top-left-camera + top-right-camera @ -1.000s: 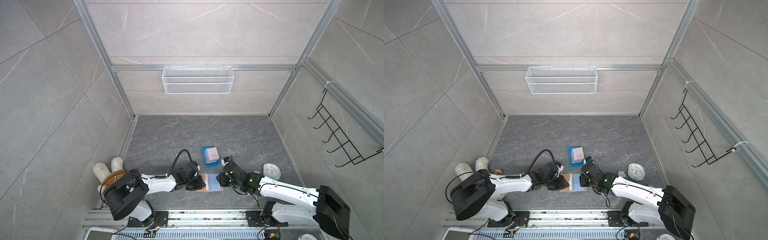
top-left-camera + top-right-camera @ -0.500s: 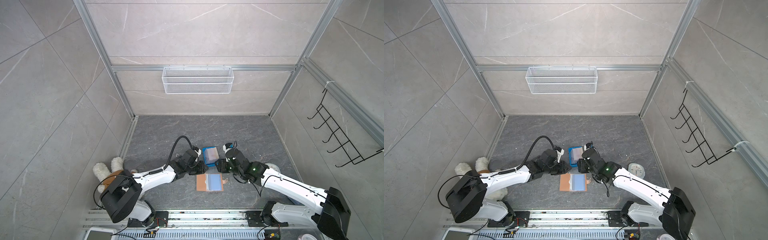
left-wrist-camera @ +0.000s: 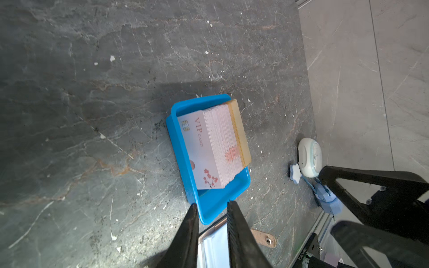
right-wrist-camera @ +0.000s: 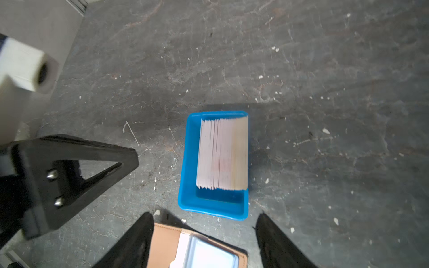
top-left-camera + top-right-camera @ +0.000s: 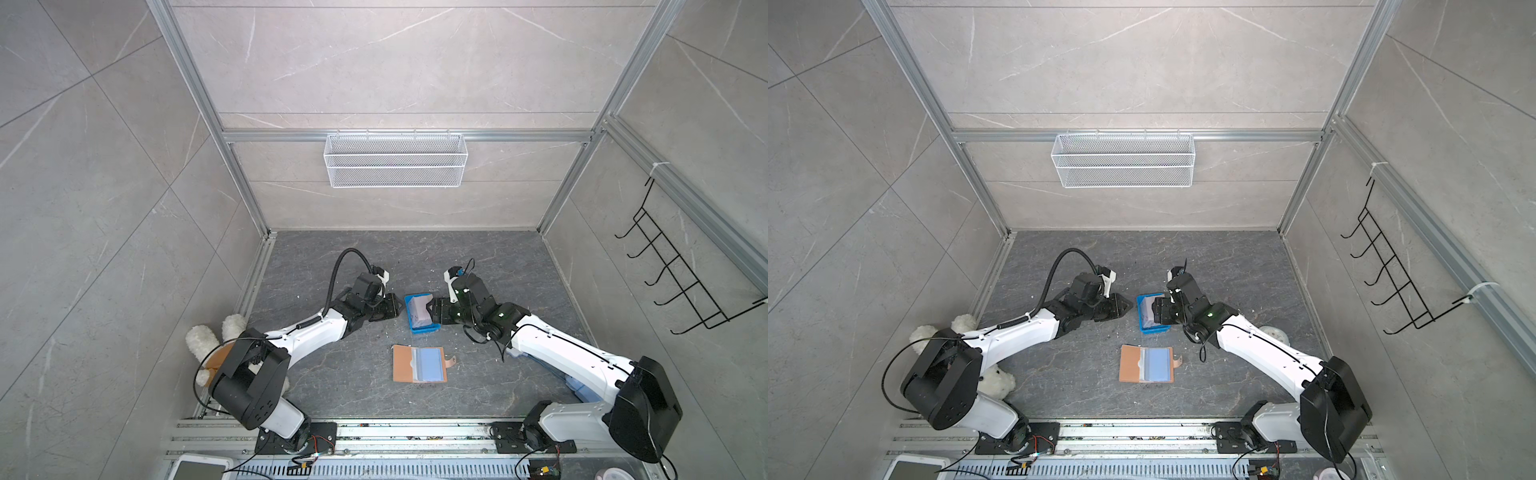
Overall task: Insert credit cards into a card holder
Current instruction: Pick up the credit card from the storage box.
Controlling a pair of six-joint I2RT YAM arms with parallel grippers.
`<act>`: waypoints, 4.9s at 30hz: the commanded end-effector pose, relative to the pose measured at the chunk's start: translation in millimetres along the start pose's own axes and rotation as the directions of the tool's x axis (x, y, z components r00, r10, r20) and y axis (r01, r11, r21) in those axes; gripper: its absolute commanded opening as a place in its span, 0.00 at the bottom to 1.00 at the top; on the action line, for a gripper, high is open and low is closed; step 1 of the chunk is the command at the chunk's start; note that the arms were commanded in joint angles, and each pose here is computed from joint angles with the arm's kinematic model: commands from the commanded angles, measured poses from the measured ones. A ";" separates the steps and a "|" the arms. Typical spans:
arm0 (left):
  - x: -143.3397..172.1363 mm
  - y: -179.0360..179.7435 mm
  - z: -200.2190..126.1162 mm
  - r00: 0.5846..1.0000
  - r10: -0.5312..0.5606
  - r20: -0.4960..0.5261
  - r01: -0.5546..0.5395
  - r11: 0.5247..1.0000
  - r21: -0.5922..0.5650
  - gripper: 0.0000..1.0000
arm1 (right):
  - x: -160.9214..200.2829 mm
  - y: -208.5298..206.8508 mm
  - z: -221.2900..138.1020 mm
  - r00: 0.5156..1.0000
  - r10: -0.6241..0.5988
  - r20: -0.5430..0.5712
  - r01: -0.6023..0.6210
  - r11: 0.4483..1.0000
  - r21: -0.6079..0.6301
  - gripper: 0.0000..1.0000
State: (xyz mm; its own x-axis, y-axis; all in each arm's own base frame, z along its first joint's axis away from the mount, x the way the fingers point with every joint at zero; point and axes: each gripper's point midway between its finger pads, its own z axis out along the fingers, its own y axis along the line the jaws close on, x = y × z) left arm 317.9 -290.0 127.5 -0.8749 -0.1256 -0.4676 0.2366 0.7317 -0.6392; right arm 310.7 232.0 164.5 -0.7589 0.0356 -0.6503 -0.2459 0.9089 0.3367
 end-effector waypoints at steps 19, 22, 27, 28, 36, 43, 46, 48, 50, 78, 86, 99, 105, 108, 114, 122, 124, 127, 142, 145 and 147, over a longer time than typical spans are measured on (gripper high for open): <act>-8.3 32.5 31.7 0.990 -0.072 -0.119 0.057 0.990 -0.129 0.38 | -12.7 -19.0 51.7 0.994 0.099 -0.037 -0.100 0.994 -0.033 0.79; -6.9 39.5 34.5 0.988 -0.079 -0.136 0.058 0.987 -0.147 0.40 | -5.5 -19.9 57.8 0.992 0.111 -0.061 -0.113 0.993 -0.033 0.79; -1.7 34.6 44.5 0.978 -0.090 -0.186 0.071 0.992 -0.104 0.41 | 0.2 -22.5 62.8 0.989 0.124 -0.080 -0.126 0.992 -0.024 0.79; 0.1 34.2 47.1 0.976 -0.097 -0.194 0.080 0.992 -0.095 0.41 | 0.9 -23.5 63.2 0.989 0.126 -0.081 -0.128 0.992 -0.020 0.79; 8.9 26.7 57.8 0.969 -0.106 -0.224 0.096 0.994 -0.058 0.41 | 8.3 -27.2 63.9 0.987 0.131 -0.094 -0.132 0.991 -0.009 0.79; 18.5 21.7 66.1 0.959 -0.135 -0.249 0.126 0.991 -0.051 0.39 | 12.5 -28.9 63.1 0.986 0.137 -0.096 -0.139 0.990 -0.008 0.79; 23.6 21.1 69.5 0.954 -0.151 -0.258 0.141 0.988 -0.059 0.36 | 14.3 -30.9 60.4 0.986 0.139 -0.093 -0.140 0.990 -0.001 0.79; 25.4 22.1 70.5 0.953 -0.161 -0.257 0.148 0.987 -0.070 0.33 | 15.3 -32.0 58.5 0.986 0.141 -0.090 -0.141 0.990 0.001 0.79; 27.2 21.9 71.1 0.951 -0.171 -0.258 0.155 0.985 -0.081 0.31 | 17.5 -33.5 57.0 0.986 0.142 -0.090 -0.143 0.990 0.004 0.79; 47.5 21.8 52.9 0.953 -0.189 -0.238 0.139 0.968 -0.210 0.11 | 32.3 -42.7 53.0 0.984 0.141 -0.106 -0.139 0.990 0.029 0.78; 59.2 21.4 44.6 0.951 -0.190 -0.243 0.138 0.967 -0.217 0.11 | 36.0 -42.8 54.9 0.983 0.147 -0.114 -0.145 0.989 0.026 0.78; 76.0 16.4 42.1 0.948 -0.189 -0.255 0.132 0.966 -0.223 0.11 | 37.6 -42.7 55.0 0.981 0.150 -0.119 -0.148 0.989 0.024 0.78; 75.2 13.1 40.1 0.950 -0.185 -0.251 0.132 0.967 -0.217 0.12 | 36.8 -38.8 54.5 0.981 0.146 -0.125 -0.147 0.989 0.008 0.78; 73.4 14.2 39.8 0.953 -0.181 -0.243 0.127 0.967 -0.221 0.15 | 37.9 -37.3 53.6 0.982 0.136 -0.129 -0.137 0.991 0.004 0.78; 64.8 11.2 35.9 0.960 -0.169 -0.224 0.123 0.971 -0.205 0.23 | 39.6 -34.4 48.8 0.985 0.110 -0.131 -0.110 0.994 0.008 0.79; 49.7 6.7 30.7 0.966 -0.137 -0.220 0.105 0.983 -0.150 0.30 | 43.3 -30.1 50.1 0.986 0.080 -0.145 -0.075 0.996 0.042 0.87; 47.7 10.3 30.9 0.966 -0.142 -0.217 0.110 0.982 -0.152 0.30 | 44.2 -28.2 50.7 0.986 0.070 -0.149 -0.063 0.997 0.050 0.89; 44.5 14.4 30.9 0.966 -0.148 -0.214 0.119 0.983 -0.141 0.30 | 44.2 -25.8 51.6 0.987 0.066 -0.150 -0.058 0.997 0.058 0.91; 45.2 21.1 38.2 0.960 -0.153 -0.236 0.132 0.986 -0.101 0.30 | 56.8 -19.9 63.2 0.980 0.039 -0.194 -0.019 0.994 0.105 1.00; 45.2 22.4 38.8 0.960 -0.154 -0.235 0.132 0.986 -0.105 0.30 | 59.5 -20.0 65.3 0.978 0.034 -0.206 -0.011 0.993 0.114 1.00; 46.1 23.2 39.6 0.959 -0.155 -0.237 0.133 0.985 -0.106 0.30 | 61.0 -20.4 66.7 0.977 0.032 -0.212 -0.007 0.993 0.120 1.00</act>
State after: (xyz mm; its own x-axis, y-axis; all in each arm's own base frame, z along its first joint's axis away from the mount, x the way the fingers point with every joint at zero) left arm 299.8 -301.6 68.0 -0.9744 -0.1028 -0.2000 0.0422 0.7899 -0.6117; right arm 307.4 243.8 71.6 -0.8760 -0.0168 -0.4820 -0.1748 0.9425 0.2849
